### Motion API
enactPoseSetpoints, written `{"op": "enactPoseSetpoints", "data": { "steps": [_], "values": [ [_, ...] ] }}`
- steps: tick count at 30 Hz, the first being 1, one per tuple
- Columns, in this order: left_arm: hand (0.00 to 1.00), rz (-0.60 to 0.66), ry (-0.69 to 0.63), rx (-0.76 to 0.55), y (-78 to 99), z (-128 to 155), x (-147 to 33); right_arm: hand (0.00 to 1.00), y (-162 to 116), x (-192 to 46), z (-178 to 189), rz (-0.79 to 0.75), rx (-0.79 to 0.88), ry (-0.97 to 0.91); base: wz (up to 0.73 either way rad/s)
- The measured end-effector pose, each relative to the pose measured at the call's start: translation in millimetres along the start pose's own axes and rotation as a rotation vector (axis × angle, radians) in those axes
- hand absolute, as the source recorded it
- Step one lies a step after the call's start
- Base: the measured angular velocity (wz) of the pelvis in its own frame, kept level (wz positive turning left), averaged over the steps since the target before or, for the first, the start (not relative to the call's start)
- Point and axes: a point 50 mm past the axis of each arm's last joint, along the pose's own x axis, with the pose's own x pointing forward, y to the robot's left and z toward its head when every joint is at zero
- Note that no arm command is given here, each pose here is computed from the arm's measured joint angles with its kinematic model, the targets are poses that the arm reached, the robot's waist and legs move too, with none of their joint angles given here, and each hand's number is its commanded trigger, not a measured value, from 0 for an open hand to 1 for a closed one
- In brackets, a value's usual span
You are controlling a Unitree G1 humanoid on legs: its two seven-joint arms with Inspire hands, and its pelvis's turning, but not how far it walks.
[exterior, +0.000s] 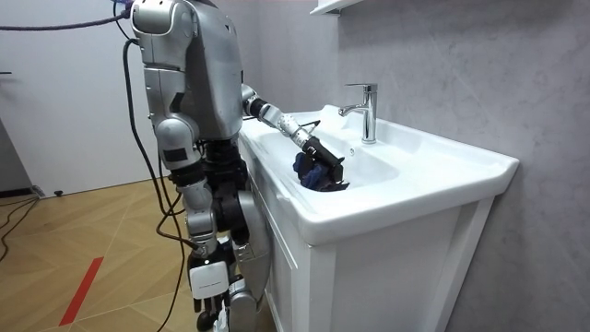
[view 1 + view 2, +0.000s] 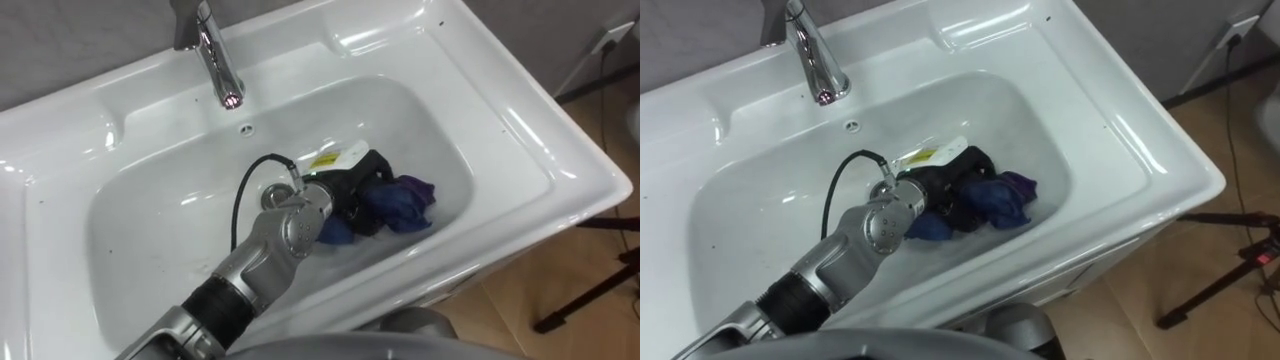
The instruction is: Wipe basin
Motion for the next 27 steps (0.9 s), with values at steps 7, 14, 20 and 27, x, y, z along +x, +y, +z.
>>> {"op": "enactPoseSetpoints", "data": {
  "steps": [7,14,20,27],
  "values": [
    [1.00,-0.003,0.012,0.004,-0.9,-2.6,-0.3,0.00,1.3,0.1,-3.4,0.009,-0.003,0.027,0.00],
    [1.00,0.000,0.033,-0.017,-3.7,-13.4,-1.8,0.00,2.6,0.1,-9.7,0.010,0.005,0.056,-0.03],
    [1.00,0.010,0.117,-0.089,-7.9,-37.1,-8.5,0.00,0.5,-0.4,-10.7,-0.005,-0.014,0.063,-0.09],
    [1.00,0.023,0.212,-0.156,-13.5,-61.6,-19.2,0.00,-10.0,-2.1,-7.8,-0.049,-0.029,0.052,0.08]
  ]
}}
